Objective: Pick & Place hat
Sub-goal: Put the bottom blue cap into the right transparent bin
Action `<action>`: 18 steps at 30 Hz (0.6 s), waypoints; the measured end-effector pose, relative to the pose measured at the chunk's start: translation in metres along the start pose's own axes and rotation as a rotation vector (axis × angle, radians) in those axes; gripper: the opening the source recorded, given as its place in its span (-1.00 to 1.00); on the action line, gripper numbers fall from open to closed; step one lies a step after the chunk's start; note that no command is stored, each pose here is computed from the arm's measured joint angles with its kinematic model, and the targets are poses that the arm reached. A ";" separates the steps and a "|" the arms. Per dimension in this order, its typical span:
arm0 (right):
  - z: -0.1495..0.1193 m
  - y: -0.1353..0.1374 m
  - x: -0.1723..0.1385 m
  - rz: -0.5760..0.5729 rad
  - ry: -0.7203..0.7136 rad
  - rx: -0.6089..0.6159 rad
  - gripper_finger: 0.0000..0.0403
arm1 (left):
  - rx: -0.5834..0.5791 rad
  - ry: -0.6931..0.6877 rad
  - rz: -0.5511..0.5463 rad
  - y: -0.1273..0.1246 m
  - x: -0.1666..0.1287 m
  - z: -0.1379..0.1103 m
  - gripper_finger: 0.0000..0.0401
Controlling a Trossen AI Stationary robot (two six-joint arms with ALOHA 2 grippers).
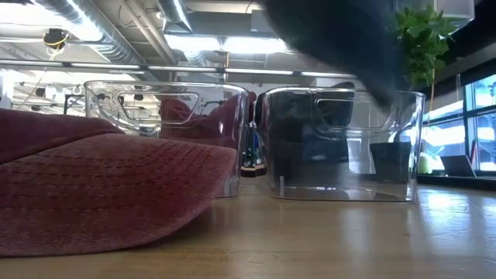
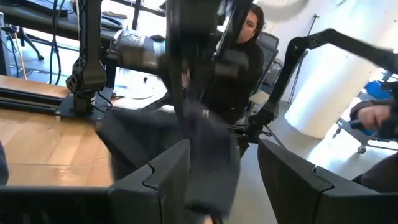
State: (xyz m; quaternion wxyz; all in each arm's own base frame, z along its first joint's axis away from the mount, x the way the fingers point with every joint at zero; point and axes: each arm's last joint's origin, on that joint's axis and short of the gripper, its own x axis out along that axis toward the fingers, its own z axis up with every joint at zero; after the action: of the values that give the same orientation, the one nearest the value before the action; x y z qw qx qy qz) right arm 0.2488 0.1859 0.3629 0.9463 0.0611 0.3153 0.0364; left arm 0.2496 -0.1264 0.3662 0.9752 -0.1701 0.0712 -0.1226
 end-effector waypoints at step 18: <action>0.045 -0.064 -0.039 -0.590 -0.042 0.182 -0.84 | -0.001 0.006 -0.017 -0.001 0.000 0.000 -0.08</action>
State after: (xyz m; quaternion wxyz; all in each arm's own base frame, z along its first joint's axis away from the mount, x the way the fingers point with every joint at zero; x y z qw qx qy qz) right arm 0.2466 0.1146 0.4124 0.9129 0.0523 0.3016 -0.2699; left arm 0.2495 -0.1269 0.3663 0.9738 -0.1707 0.0729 -0.1313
